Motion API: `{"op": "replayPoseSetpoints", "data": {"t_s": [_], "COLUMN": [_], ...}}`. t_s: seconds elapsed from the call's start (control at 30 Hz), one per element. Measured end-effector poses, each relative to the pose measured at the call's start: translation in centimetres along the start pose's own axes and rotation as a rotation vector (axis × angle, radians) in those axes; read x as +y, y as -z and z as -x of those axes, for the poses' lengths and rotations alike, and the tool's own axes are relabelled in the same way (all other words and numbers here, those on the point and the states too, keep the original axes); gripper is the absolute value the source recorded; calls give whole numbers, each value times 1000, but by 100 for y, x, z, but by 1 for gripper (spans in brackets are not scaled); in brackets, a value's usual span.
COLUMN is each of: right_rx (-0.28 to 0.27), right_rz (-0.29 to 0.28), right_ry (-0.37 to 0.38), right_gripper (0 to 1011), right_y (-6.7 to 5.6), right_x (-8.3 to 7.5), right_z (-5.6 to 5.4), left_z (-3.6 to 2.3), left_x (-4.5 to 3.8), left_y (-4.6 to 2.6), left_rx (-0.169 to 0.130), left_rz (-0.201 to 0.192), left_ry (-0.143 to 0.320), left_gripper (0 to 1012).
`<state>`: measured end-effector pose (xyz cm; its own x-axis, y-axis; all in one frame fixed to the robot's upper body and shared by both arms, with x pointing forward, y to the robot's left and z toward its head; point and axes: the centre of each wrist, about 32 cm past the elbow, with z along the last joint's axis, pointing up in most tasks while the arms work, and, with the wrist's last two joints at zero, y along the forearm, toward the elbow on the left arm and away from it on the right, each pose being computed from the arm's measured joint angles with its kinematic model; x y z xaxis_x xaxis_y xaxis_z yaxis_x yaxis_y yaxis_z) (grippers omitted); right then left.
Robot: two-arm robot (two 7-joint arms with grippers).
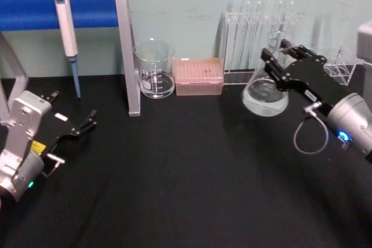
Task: Grasp the erlenmeyer flask with one hand, shake it three times, then place it back.
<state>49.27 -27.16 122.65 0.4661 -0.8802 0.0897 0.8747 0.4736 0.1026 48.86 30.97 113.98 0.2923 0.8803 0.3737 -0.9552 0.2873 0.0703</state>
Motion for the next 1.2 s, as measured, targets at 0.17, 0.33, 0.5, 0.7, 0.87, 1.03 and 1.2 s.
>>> {"op": "replayPoseSetpoints", "data": {"t_s": [0.17, 0.33, 0.5, 0.7, 0.87, 1.03, 1.2], "right_rx": [0, -4, -2, 8, 21, 30, 39], "right_rz": [8, 16, 20, 23, 23, 19, 7], "right_ry": [45, 48, 0, -129, -269, -391, -502], "right_gripper": [466, 466, 466, 466, 466, 466, 466], "right_y": [6, 11, 16, 20, 24, 21, 14], "right_x": [-46, -47, -9, 101, 219, 324, 425], "right_z": [-17, -11, -3, 51, 147, 225, 283], "left_z": [0, 0, 0, 0, 0, 0, 0], "left_x": [0, 0, 0, 0, 0, 0, 0], "left_y": [0, 0, 0, 0, 0, 0, 0], "left_rx": [0, 0, 0, 0, 0, 0, 0], "left_rz": [0, 0, 0, 0, 0, 0, 0], "left_ry": [0, 0, 0, 0, 0, 0, 0], "left_gripper": [1001, 1001, 1001, 1001, 1001, 1001, 1001]}}
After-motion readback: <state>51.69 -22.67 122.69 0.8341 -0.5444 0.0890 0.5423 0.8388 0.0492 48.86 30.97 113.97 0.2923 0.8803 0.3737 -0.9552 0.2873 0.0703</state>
